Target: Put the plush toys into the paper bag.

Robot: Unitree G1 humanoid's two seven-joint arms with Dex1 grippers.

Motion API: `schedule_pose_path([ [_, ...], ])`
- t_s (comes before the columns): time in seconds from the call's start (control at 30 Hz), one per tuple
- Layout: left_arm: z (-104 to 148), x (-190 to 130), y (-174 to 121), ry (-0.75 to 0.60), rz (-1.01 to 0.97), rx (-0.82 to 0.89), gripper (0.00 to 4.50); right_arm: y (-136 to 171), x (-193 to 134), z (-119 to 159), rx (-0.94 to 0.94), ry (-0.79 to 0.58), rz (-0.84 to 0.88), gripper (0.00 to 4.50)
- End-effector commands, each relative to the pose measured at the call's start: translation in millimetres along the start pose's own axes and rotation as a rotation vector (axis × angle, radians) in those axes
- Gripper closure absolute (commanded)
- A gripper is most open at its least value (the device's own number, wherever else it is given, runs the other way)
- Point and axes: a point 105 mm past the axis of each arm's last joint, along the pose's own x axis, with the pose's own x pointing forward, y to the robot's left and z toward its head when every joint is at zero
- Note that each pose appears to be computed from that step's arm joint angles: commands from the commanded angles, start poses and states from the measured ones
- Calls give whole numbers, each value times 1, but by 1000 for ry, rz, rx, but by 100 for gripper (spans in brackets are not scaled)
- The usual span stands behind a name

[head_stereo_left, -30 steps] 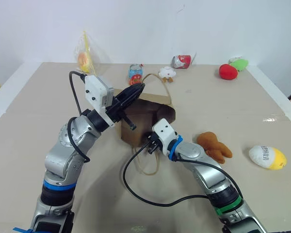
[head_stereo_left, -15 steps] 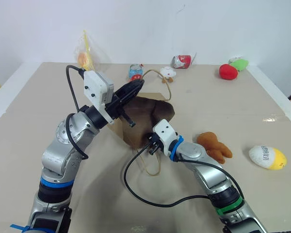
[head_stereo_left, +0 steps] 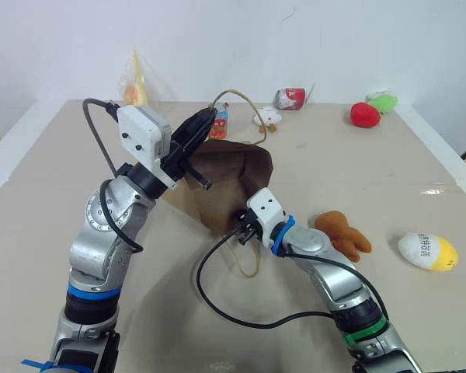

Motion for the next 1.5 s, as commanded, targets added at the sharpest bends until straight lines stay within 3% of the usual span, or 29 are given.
schedule_pose_path([
  [0.03,1,-5,-8,6,-36,29,450,-9,-3,21,-31,-71,-24,443],
  [0.27,-14,-6,-12,47,-44,38,450,-37,-4,64,-146,-170,-50,443],
  [0.57,-24,-6,-13,86,-47,53,450,-47,-12,62,-184,-162,-5,443],
  [0.63,-28,-8,-17,104,-62,53,450,-45,-24,72,-140,-194,33,352],
  [0.67,-30,-9,-18,112,-69,53,450,-41,-32,80,-123,-223,71,340],
  [0.7,-31,-10,-19,118,-74,51,450,-38,-40,86,-107,-244,111,288],
  [0.77,-34,-11,-20,130,-85,44,450,-30,-60,97,-95,-279,189,230],
  [0.8,-36,-12,-21,138,-92,35,450,-29,-73,102,-77,-287,229,150],
  [0.9,-41,-15,-27,158,-125,-6,450,-33,-109,106,-20,-277,291,59],
  [0.93,-42,-16,-31,159,-145,-21,450,-40,-120,100,2,-247,285,6],
  [1.1,-42,-20,-42,163,-203,-70,450,-86,-154,49,-60,10,82,6],
  [1.23,-40,-20,-43,160,-215,-72,450,-103,-166,8,-103,156,-14,6],
  [1.5,-38,-17,-38,143,-187,-64,450,-127,-165,-58,-95,300,-158,6],
])
